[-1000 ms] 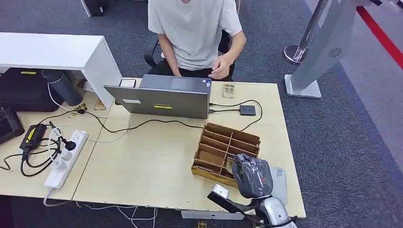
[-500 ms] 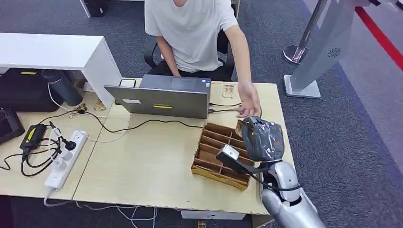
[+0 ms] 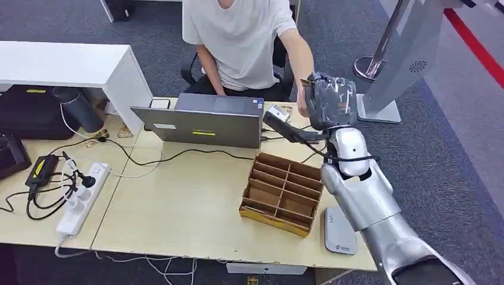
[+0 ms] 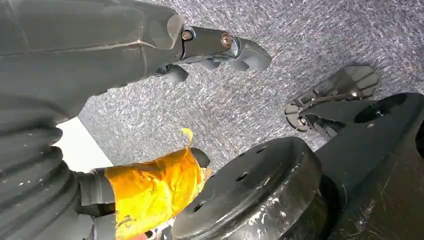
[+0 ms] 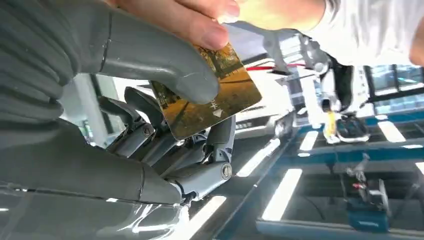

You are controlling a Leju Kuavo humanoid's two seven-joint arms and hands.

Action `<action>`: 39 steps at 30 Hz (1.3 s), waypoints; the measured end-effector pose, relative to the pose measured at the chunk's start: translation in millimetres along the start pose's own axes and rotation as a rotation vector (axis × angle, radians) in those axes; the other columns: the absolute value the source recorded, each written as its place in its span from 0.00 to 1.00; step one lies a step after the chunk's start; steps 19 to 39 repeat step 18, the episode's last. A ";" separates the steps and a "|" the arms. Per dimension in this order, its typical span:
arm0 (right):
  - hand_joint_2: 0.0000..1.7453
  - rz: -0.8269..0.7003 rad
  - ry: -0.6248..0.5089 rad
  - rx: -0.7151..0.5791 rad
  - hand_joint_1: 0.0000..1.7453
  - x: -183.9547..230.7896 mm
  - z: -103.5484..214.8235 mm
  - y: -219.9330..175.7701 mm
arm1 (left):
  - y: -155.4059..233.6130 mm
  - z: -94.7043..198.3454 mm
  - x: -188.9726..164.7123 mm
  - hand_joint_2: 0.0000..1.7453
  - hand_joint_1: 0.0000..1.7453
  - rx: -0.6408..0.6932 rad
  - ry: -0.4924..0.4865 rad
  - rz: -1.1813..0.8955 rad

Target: Pass the card to the sensor for recognition and then transmit it.

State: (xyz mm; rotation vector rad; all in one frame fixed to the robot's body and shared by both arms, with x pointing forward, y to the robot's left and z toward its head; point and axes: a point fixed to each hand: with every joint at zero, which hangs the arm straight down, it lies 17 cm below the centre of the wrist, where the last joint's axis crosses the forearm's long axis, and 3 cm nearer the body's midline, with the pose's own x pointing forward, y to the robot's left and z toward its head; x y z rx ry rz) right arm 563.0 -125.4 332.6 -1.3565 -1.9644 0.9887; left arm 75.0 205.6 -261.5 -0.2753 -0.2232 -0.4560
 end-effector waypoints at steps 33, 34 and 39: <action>1.00 0.039 0.004 0.071 0.00 1.2 -4.3 25.4 | -5.3 0.6 1.7 1.00 0.00 -0.026 0.000 0.024; 1.00 0.039 0.004 0.071 0.00 1.2 -4.3 25.4 | -5.3 0.6 1.7 1.00 0.00 -0.026 0.000 0.024; 1.00 0.039 0.004 0.071 0.00 1.2 -4.3 25.4 | -5.3 0.6 1.7 1.00 0.00 -0.026 0.000 0.024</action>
